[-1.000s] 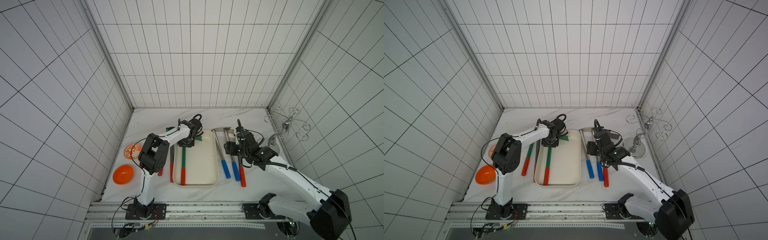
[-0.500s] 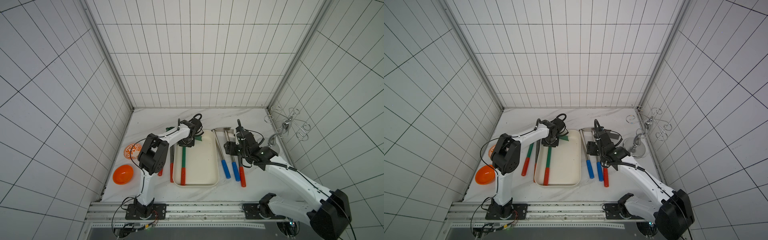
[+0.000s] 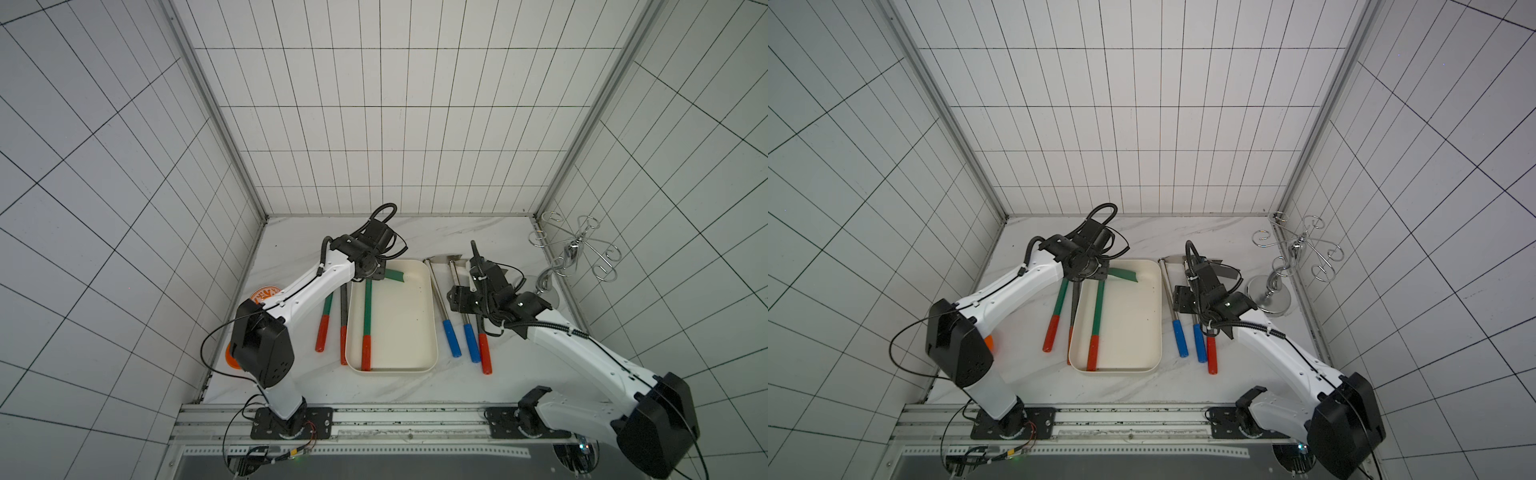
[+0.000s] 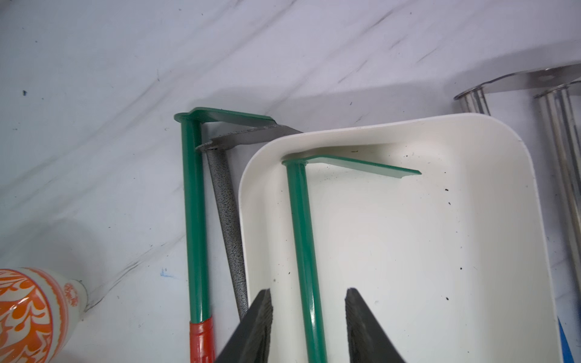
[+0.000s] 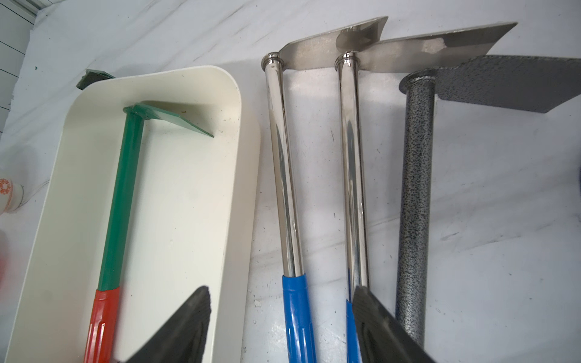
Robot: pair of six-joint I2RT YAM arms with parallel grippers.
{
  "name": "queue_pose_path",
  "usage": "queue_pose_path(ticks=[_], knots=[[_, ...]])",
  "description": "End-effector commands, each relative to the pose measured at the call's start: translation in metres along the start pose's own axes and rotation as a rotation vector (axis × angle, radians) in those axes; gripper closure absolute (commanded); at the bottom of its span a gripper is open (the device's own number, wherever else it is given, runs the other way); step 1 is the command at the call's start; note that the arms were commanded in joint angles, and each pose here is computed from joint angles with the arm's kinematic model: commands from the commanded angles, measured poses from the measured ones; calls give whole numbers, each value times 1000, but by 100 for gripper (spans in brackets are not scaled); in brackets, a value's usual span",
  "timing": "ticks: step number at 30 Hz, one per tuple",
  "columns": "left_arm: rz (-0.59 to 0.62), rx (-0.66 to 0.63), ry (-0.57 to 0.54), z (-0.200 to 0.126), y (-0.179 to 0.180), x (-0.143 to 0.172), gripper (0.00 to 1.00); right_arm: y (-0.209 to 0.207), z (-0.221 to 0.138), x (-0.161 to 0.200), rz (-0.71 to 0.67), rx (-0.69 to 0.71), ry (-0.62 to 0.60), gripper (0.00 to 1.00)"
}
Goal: Put the small hoe into the storage box
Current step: Place the hoe in the storage box, then pick up the hoe from the center of the board.
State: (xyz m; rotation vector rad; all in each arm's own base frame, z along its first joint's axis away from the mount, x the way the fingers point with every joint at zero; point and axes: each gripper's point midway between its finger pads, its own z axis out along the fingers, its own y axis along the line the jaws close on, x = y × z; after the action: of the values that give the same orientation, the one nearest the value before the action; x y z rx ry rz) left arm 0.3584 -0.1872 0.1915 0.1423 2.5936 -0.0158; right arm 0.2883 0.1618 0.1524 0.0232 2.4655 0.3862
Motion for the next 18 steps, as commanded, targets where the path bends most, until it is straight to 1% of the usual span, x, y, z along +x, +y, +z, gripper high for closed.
queue_pose_path(ticks=[1, 4, 11, 18], knots=[[-17, -12, -64, -14, 20, 0, 58, 9, -2, -10, 22, -17, 17, 30], [-45, -8, -87, -20, 36, 9, 58, 13, 0, -15, 41, -20, 22, 31], [-95, 28, -100, -23, 66, 34, 57, 16, -6, -29, 123, 3, 5, 32], [-145, 35, -181, -39, 84, 42, 57, 9, -19, -38, 172, 77, 15, 33]])
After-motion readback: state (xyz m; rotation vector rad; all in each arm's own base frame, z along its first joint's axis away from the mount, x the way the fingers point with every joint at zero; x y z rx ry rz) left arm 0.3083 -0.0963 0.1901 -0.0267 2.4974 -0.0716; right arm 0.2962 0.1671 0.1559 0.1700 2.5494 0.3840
